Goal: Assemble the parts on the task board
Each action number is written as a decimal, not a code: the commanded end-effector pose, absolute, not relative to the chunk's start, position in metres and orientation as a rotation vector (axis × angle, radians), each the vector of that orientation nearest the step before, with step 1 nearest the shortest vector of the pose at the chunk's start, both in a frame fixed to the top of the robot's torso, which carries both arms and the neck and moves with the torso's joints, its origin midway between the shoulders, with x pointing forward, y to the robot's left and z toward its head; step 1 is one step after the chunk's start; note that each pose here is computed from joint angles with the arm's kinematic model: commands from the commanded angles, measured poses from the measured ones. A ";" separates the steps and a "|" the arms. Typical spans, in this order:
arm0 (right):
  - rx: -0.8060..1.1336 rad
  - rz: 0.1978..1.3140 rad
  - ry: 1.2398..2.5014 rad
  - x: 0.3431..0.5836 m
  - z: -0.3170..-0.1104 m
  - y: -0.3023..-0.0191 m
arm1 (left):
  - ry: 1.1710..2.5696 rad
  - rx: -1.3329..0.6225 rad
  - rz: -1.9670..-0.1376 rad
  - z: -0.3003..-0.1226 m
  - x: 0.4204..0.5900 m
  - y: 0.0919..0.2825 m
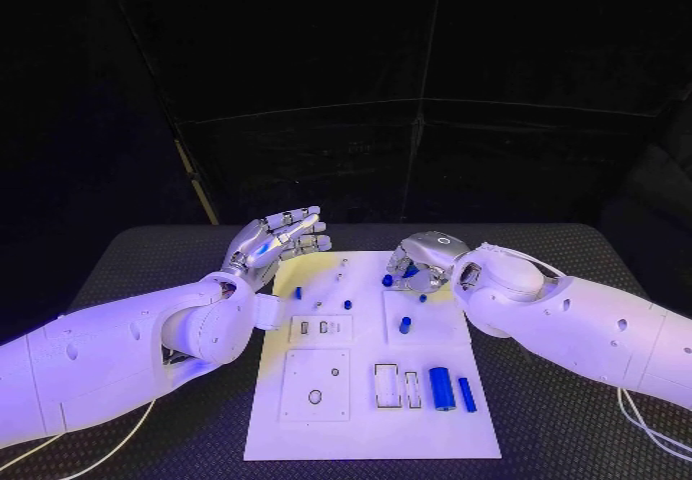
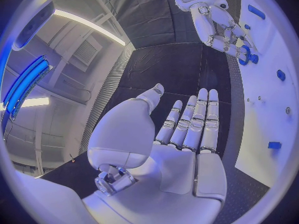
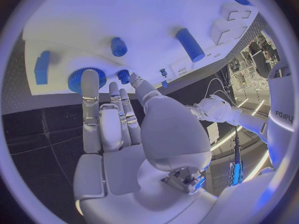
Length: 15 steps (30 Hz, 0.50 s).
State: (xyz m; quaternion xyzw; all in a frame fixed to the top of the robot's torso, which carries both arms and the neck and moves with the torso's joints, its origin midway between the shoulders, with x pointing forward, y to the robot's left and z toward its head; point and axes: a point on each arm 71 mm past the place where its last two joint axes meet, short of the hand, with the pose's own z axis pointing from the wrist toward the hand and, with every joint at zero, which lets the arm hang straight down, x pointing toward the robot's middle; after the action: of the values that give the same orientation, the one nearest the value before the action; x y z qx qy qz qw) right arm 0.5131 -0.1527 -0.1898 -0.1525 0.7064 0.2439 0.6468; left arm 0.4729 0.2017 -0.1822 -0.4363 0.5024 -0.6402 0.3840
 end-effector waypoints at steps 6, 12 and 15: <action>-0.358 0.522 1.625 0.518 -0.190 -0.149 | 1.282 -1.105 -1.651 -0.181 0.473 0.200; -0.359 0.507 1.649 0.520 -0.192 -0.148 | 1.281 -1.107 -1.646 -0.180 0.473 0.201; -0.362 0.507 1.654 0.520 -0.192 -0.147 | 1.281 -1.107 -1.643 -0.180 0.472 0.202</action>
State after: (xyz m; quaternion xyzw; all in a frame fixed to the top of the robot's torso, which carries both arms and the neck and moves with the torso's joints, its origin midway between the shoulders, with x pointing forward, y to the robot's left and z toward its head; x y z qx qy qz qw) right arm 0.5194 -0.1476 -0.1920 -0.1534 0.7170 0.2294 0.6401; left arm 0.4727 0.2031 -0.1821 -0.4371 0.5032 -0.6393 0.3835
